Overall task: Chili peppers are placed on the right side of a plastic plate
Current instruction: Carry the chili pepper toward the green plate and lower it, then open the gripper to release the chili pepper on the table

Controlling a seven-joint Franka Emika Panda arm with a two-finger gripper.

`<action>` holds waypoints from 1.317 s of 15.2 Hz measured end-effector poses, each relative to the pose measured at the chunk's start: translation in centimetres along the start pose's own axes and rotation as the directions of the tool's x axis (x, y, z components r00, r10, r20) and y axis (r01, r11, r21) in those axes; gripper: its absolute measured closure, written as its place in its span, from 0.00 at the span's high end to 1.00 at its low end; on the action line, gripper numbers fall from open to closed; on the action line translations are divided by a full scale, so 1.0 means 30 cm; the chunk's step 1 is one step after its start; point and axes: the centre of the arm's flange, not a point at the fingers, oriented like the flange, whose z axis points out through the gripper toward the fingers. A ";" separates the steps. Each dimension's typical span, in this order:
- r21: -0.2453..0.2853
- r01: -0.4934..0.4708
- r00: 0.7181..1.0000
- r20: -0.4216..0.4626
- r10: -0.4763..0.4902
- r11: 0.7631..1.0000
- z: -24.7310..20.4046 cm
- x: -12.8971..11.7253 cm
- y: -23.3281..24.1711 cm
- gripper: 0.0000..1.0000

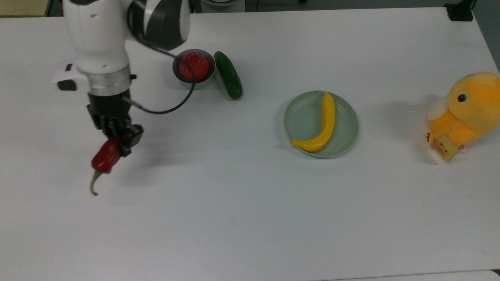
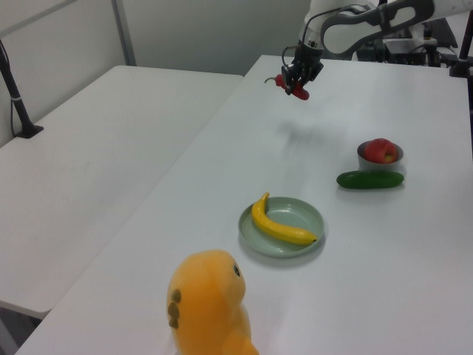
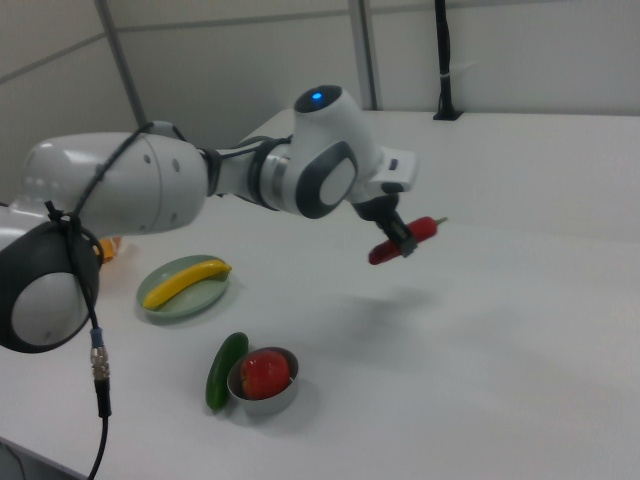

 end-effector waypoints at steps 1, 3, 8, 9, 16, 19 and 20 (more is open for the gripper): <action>0.019 0.060 0.998 0.015 -0.060 0.998 -0.026 -0.049 -0.051 0.35; 0.049 0.155 0.987 0.045 -0.157 0.987 -0.058 -0.149 -0.146 0.35; 0.068 0.342 0.906 0.241 -0.348 0.937 -0.082 -0.411 -0.358 0.35; 0.077 0.364 0.890 0.263 -0.372 0.928 -0.080 -0.455 -0.397 0.35; 0.127 0.477 0.802 0.341 -0.490 0.870 -0.032 -0.716 -0.583 0.34; 0.118 0.488 0.790 0.361 -0.495 0.865 0.018 -0.739 -0.581 0.55; 0.108 0.497 0.788 0.360 -0.500 0.861 0.025 -0.739 -0.579 0.64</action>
